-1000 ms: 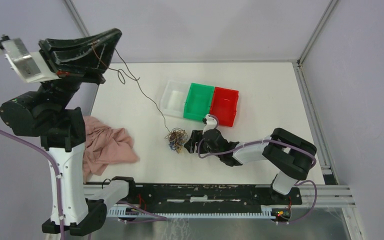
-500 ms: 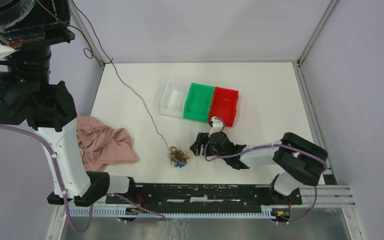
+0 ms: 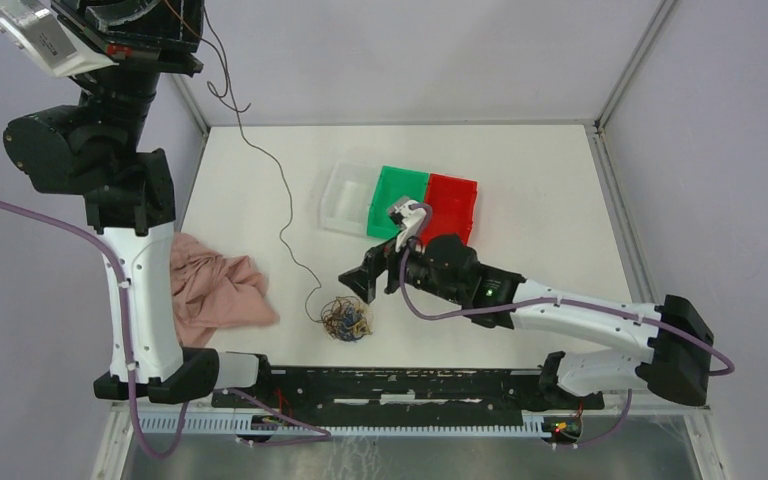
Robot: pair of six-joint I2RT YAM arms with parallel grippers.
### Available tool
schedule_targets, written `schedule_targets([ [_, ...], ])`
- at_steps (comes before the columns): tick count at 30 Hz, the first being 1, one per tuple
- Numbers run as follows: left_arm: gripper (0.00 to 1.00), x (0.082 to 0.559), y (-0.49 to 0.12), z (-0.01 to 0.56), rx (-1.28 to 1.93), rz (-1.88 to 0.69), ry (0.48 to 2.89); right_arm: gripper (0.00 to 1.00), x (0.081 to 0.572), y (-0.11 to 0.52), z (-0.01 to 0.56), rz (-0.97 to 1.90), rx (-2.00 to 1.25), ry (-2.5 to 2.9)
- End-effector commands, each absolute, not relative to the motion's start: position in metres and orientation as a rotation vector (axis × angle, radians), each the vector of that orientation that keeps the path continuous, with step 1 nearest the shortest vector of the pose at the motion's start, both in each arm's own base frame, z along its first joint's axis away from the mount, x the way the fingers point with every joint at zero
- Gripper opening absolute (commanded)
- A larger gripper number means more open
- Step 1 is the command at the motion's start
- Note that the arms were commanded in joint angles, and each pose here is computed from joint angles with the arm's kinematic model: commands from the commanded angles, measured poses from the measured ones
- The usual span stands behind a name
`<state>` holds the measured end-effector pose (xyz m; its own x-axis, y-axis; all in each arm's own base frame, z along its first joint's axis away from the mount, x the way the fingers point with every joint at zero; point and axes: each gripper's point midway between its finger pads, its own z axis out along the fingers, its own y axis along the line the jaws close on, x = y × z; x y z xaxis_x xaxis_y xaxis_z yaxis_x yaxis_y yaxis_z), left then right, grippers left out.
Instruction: Untangle the cables
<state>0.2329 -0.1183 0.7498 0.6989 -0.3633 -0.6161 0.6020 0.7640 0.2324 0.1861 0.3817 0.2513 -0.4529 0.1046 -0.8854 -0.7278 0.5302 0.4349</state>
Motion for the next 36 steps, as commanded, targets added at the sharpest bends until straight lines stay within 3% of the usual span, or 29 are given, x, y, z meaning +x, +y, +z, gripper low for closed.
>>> schedule_targets([
  [1, 0.05, 0.204, -0.117, 0.769, 0.48, -0.5, 0.486, 1.0, 0.166, 0.423, 0.254, 1.109, -0.733, 1.749],
  [10, 0.05, 0.193, -0.11, 0.789, 0.463, -0.436, 0.415, 1.0, 0.165, 0.489, 0.203, 1.076, -0.792, 1.849],
  [15, 0.04, 0.186, -0.099, 0.801, 0.428, -0.357, 0.342, 0.9, 0.185, 0.49, 0.139, 0.897, -0.75, 1.988],
  [25, 0.04, 0.141, -0.056, 0.85, 0.266, -0.084, 0.06, 0.6, 0.215, 0.428, 0.062, 0.599, -0.609, 2.114],
  [36, 0.03, 0.123, -0.032, 0.864, 0.176, 0.173, -0.086, 0.62, 0.225, 0.325, 0.02, 0.437, -0.397, 2.191],
])
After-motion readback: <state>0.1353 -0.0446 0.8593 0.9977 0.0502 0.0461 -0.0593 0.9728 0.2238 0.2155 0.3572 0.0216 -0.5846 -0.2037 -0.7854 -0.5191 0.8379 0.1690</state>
